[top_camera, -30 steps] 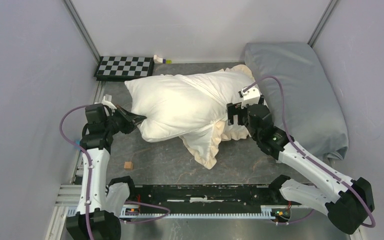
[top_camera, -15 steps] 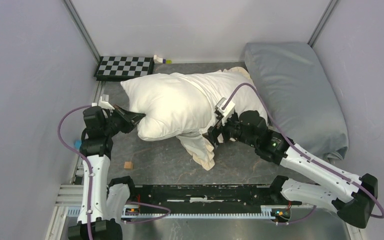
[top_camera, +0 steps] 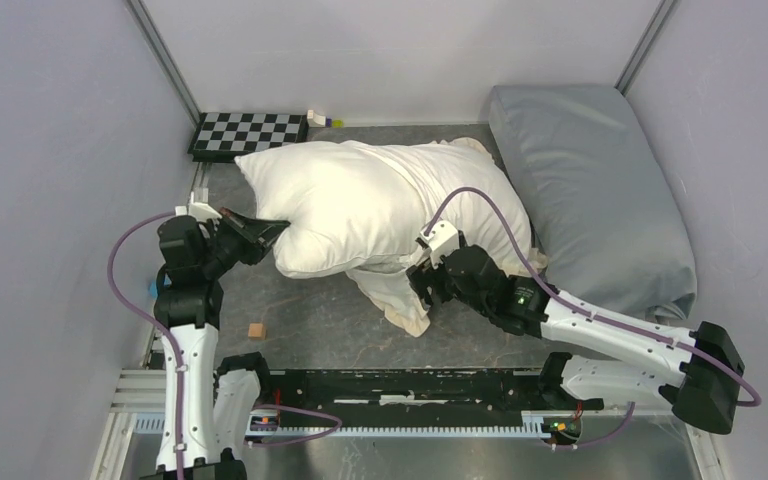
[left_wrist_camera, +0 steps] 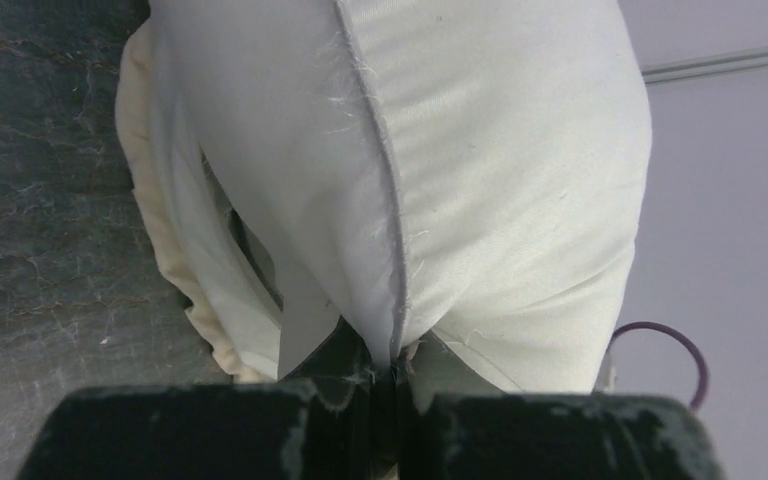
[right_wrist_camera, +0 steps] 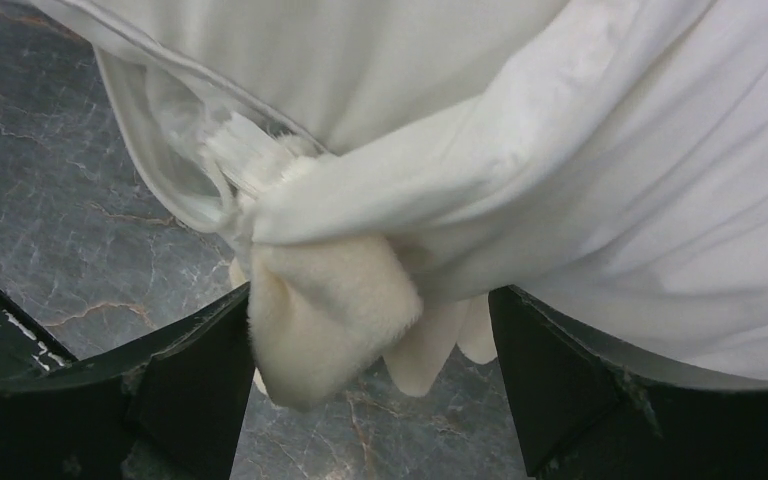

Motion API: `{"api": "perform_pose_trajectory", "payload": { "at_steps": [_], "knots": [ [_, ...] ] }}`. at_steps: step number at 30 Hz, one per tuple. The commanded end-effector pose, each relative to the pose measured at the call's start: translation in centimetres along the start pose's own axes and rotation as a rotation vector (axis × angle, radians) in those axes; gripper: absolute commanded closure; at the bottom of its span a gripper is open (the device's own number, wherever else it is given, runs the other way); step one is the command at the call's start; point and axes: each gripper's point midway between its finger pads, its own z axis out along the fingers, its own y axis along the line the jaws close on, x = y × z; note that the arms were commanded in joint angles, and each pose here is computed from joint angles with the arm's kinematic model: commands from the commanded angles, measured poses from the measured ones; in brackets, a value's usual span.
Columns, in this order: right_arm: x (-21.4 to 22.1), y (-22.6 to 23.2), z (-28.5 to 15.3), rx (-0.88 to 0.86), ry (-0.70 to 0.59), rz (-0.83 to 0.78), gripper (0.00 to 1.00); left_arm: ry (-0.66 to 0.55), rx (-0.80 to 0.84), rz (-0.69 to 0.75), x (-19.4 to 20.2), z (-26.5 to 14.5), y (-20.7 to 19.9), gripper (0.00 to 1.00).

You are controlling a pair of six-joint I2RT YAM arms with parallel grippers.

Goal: Remove the pillowcase from the pillow

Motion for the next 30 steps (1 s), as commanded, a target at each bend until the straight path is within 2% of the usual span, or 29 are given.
{"api": "perform_pose_trajectory", "payload": {
  "at_steps": [1,3,4,5,6,7,8,12,17,20,23,24,26,27,28,30],
  "knots": [
    [-0.9,0.3,0.9,0.007,-0.085,0.068,0.15,-0.119,0.171,0.056,-3.0,-2.2,-6.8,0.98],
    [-0.9,0.1,1.1,0.022,-0.095,0.07,0.31,-0.135,0.176,0.055,-3.5,-2.2,-7.2,0.98],
    [-0.7,-0.3,1.3,0.045,-0.091,0.068,0.47,-0.142,0.185,0.056,-3.8,-2.2,-7.5,0.98],
    [-0.4,-1.1,1.3,0.089,-0.087,0.069,0.7,-0.15,0.193,0.055,-4.0,-2.1,-7.8,0.98],
    [0.1,-2.1,1.3,0.141,-0.078,0.067,0.88,-0.155,0.192,0.053,-4.4,-2.0,-7.9,0.98],
    [0.8,-2.9,1.3,0.178,-0.065,0.064,0.97,-0.16,0.192,0.053,-4.8,-1.8,-8.2,0.98],
    [1.8,-3.8,1.5,0.206,-0.042,0.062,1.0,-0.162,0.194,0.052,-5.2,-1.7,-8.5,0.98],
    [6.8,-6.8,1.7,0.274,0.056,0.096,1.0,-0.18,0.233,0.049,-7.6,-1.1,-11.3,0.98],
    [13.0,-11.0,0.5,0.382,0.135,0.249,1.0,-0.241,0.301,0.065,-10.8,-1.7,-15.8,0.98],
    [14.3,-11.9,-0.2,0.41,0.151,0.284,0.96,-0.241,0.342,0.06,-11.4,-1.8,-17.2,0.98],
    [12.8,-11.3,-0.3,0.351,0.122,0.249,0.82,-0.205,0.363,0.081,-10.3,-1.6,-17.7,0.98],
    [11.7,-11.0,-0.3,0.321,0.1,0.233,0.72,-0.186,0.368,0.096,-9.5,-1.4,-17.8,0.98],
    [9.3,-10.1,-0.6,0.25,0.07,0.198,0.33,-0.142,0.381,0.116,-7.6,-0.9,-17.9,0.98],
    [7.8,-9.7,-0.9,0.216,0.052,0.178,0.2,-0.121,0.384,0.124,-6.5,-0.5,-17.9,0.98],
    [6.3,-9.2,-1.3,0.177,0.024,0.163,0.13,-0.076,0.403,0.135,-4.7,-0.3,-18.3,0.98],
    [3.5,-8.5,-2.2,0.123,-0.033,0.142,0.07,-0.032,0.422,0.149,-2.6,0.1,-18.9,0.98]
  ]
}}
